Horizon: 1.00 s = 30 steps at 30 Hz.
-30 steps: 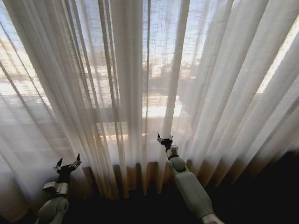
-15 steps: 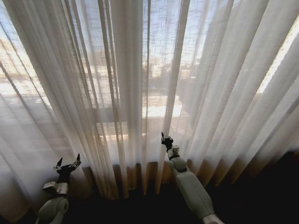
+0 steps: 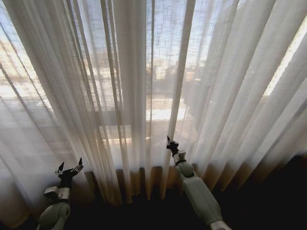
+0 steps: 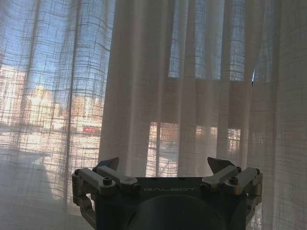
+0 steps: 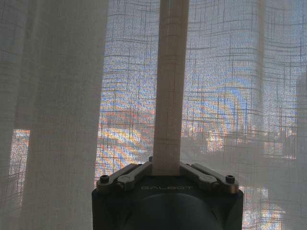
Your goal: Open the curtains by pulling them apart, changing their state from closed to fully open.
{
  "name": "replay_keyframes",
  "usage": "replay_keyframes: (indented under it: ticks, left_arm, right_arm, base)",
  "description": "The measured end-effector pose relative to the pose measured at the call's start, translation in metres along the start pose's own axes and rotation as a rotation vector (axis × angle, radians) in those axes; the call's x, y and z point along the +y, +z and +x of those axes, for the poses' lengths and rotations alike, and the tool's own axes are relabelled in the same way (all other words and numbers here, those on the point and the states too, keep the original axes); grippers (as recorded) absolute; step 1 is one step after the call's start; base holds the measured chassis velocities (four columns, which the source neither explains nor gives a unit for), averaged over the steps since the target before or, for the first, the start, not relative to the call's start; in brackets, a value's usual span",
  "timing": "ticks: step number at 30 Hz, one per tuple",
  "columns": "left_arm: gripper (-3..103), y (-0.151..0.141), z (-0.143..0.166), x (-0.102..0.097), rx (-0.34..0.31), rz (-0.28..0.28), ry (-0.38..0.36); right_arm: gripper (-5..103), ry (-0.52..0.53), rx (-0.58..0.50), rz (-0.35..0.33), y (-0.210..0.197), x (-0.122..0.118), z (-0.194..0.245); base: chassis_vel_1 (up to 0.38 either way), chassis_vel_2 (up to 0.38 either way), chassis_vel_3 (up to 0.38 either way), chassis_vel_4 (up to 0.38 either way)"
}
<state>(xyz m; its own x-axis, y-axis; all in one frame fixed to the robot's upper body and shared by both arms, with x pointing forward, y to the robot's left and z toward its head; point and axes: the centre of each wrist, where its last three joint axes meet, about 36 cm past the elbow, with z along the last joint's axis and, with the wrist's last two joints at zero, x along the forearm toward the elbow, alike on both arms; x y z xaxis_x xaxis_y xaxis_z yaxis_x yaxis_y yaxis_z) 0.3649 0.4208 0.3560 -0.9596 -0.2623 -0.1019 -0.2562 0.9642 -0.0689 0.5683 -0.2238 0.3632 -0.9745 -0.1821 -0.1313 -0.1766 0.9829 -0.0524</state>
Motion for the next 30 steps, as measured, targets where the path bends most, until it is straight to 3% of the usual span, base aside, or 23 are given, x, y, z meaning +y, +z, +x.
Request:
replay_keyframes:
  ticks: [9, 19, 23, 25, 27, 29, 30]
  left_arm:
    - [100, 0.0, 0.0, 0.0, 0.0, 0.0, 0.0]
    - [100, 0.0, 0.0, 0.0, 0.0, 0.0, 0.0]
    - [100, 0.0, 0.0, 0.0, 0.0, 0.0, 0.0]
    - [100, 0.0, 0.0, 0.0, 0.0, 0.0, 0.0]
    - [100, 0.0, 0.0, 0.0, 0.0, 0.0, 0.0]
    - [100, 0.0, 0.0, 0.0, 0.0, 0.0, 0.001]
    - [100, 0.0, 0.0, 0.0, 0.0, 0.0, 0.001]
  right_arm:
    - [0, -0.018, -0.001, -0.007, -0.001, -0.006, 0.0]
    - [0, -0.005, -0.009, -0.011, -0.002, -0.024, 0.006]
    - [-3, 0.022, -0.015, 0.009, -0.007, -0.044, 0.023]
    - [7, 0.028, -0.013, 0.027, -0.005, -0.056, 0.038]
    - [7, 0.035, -0.017, 0.029, -0.004, -0.06, 0.043]
    - [18, 0.046, -0.018, 0.032, -0.002, -0.065, 0.049]
    - [18, 0.05, -0.017, 0.033, -0.002, -0.068, 0.052]
  base:
    - [-0.061, 0.002, 0.048, 0.003]
    - [-0.314, -0.029, 0.303, 0.027]
    - [-0.345, -0.13, 0.382, 0.129]
    - [-0.316, -0.194, 0.313, 0.193]
    - [-0.302, -0.223, 0.223, 0.188]
    - [-0.221, -0.169, 0.174, 0.156]
    - [-0.154, -0.147, 0.093, 0.144]
